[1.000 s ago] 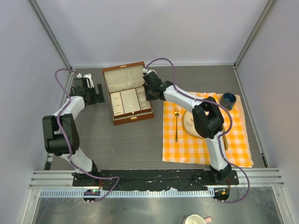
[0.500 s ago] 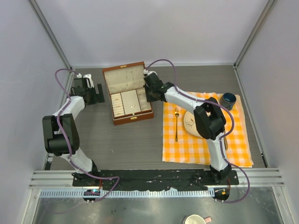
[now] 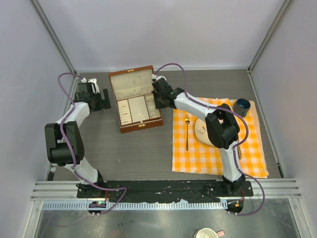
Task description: Organize the mixed jewelry
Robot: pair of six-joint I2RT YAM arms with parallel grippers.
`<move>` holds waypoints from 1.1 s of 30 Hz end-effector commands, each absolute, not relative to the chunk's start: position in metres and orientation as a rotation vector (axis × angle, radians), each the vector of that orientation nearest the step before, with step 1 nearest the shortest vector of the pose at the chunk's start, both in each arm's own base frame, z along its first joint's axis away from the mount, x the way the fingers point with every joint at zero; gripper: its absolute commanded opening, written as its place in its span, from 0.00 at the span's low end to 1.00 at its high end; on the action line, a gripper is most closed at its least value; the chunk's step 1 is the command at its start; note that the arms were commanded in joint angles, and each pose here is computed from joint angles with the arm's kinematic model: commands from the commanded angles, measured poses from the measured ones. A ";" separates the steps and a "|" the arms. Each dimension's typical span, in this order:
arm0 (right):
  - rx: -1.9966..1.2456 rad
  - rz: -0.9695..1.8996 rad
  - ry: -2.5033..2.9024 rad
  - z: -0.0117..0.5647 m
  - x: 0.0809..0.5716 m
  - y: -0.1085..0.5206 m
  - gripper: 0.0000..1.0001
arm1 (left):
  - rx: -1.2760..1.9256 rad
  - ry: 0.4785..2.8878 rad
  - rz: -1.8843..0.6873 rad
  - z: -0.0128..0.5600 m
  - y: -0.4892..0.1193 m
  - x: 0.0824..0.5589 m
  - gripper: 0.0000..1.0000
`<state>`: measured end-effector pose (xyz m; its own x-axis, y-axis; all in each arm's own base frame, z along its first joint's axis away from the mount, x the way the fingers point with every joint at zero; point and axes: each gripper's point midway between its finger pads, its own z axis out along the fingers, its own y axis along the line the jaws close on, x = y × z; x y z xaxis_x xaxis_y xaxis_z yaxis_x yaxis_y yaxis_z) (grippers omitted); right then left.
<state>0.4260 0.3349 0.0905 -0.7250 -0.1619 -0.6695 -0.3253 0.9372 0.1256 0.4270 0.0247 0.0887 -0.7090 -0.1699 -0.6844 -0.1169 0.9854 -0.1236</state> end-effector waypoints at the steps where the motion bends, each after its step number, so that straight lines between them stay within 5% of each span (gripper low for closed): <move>1: -0.315 0.389 2.342 0.126 0.422 0.348 0.01 | -0.172 2.303 -0.098 0.107 0.025 0.431 0.97; 11: -0.346 0.375 2.379 0.108 0.420 0.350 0.03 | -0.166 2.299 -0.096 0.105 0.025 0.433 0.97; 33: -0.371 0.327 2.386 0.103 0.420 0.345 0.38 | -0.154 2.295 -0.097 0.105 0.024 0.431 0.96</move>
<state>0.4209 0.3408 0.0914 -0.7281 -0.1703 -0.6640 -0.3398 0.9309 0.1338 0.4248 0.0250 0.0846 -0.7119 -0.1516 -0.6857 -0.1030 0.9884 -0.1116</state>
